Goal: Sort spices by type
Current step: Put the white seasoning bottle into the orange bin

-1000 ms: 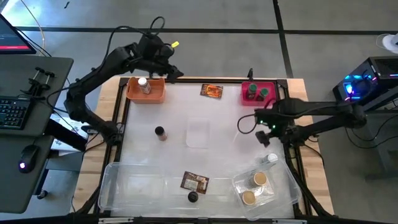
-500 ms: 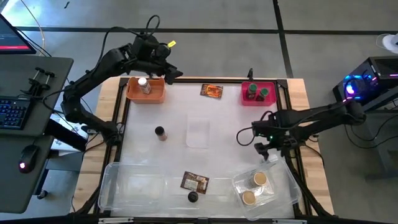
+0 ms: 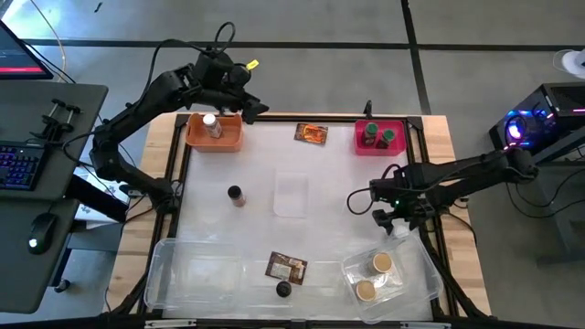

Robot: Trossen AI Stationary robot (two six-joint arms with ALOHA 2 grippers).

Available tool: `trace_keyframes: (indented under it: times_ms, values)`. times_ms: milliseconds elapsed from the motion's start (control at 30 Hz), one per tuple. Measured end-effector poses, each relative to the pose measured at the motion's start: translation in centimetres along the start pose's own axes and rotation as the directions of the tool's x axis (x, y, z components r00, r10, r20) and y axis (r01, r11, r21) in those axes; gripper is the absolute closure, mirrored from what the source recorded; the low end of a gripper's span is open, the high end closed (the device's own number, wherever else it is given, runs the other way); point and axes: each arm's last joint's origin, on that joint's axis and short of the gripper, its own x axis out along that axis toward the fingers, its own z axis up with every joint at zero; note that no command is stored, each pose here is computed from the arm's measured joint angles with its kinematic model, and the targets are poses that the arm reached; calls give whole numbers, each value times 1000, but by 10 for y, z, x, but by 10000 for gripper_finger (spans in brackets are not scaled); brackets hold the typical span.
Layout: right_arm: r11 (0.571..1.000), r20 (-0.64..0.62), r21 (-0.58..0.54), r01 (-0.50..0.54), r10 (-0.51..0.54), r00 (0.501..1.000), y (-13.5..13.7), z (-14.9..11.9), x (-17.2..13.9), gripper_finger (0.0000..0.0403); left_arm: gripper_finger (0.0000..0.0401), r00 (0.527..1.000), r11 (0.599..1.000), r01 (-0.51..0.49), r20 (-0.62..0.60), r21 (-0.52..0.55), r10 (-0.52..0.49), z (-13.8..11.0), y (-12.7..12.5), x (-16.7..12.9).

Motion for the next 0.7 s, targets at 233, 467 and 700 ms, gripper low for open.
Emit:
trace_keyframes:
  times_ms: [233,467,700]
  values:
    - [1000,6,-6,1,-1,1000,0,0,0,135,178,996,1000,-23,-87,-11,22,-8,2,0]
    - [999,7,-43,27,-27,1000,1,-7,5,154,178,993,1000,-30,-111,-5,29,-11,3,0]
    - [999,6,-27,28,-28,1000,1,-9,6,155,178,993,1000,-29,-110,3,29,-11,3,0]
